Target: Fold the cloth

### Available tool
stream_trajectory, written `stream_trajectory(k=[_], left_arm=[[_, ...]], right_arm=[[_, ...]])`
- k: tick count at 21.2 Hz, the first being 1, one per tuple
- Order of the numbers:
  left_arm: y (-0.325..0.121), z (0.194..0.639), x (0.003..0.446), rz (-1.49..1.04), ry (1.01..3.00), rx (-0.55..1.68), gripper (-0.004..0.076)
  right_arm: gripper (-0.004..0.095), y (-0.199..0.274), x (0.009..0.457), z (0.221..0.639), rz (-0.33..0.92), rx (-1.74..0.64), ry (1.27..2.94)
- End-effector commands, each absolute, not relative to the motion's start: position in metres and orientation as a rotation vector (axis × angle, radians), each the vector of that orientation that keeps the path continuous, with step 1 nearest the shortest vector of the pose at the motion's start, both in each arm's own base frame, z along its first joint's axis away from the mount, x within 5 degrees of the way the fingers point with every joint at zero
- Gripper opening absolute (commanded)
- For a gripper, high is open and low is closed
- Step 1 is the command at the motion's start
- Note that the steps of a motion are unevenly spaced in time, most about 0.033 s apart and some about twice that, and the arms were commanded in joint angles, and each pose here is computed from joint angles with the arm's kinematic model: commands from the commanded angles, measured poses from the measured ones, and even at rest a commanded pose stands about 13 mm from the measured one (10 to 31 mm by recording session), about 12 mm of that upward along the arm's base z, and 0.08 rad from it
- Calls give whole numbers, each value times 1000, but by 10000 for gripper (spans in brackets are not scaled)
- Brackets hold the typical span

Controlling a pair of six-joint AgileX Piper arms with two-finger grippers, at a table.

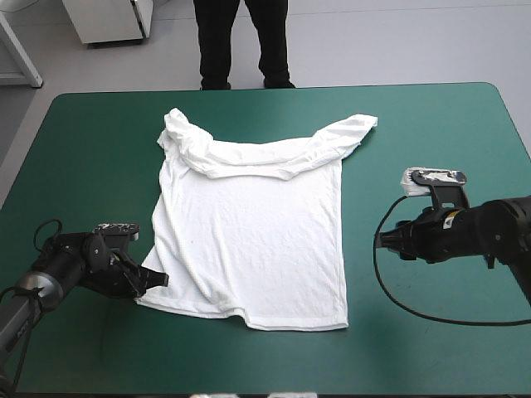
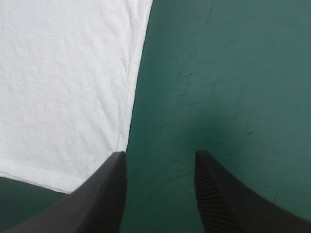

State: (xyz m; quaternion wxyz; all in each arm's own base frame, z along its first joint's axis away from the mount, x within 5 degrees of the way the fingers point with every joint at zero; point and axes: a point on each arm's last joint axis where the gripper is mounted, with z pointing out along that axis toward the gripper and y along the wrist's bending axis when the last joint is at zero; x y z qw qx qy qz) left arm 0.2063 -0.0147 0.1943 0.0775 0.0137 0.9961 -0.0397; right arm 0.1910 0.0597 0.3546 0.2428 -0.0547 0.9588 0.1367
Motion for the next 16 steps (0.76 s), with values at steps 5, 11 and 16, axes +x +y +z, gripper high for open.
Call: stream_trajectory(k=[5, 11, 16], left_arm=[[-12, 173, 201, -76, 3056, 70, -10], [-12, 173, 200, -77, 3066, 63, -10], [-12, 173, 199, -77, 3071, 70, -10]], right_arm=[[374, 127, 182, 348, 253, -393, 2582], [596, 187, 175, 300, 252, -427, 2732], [586, 193, 178, 271, 253, -365, 2791]])
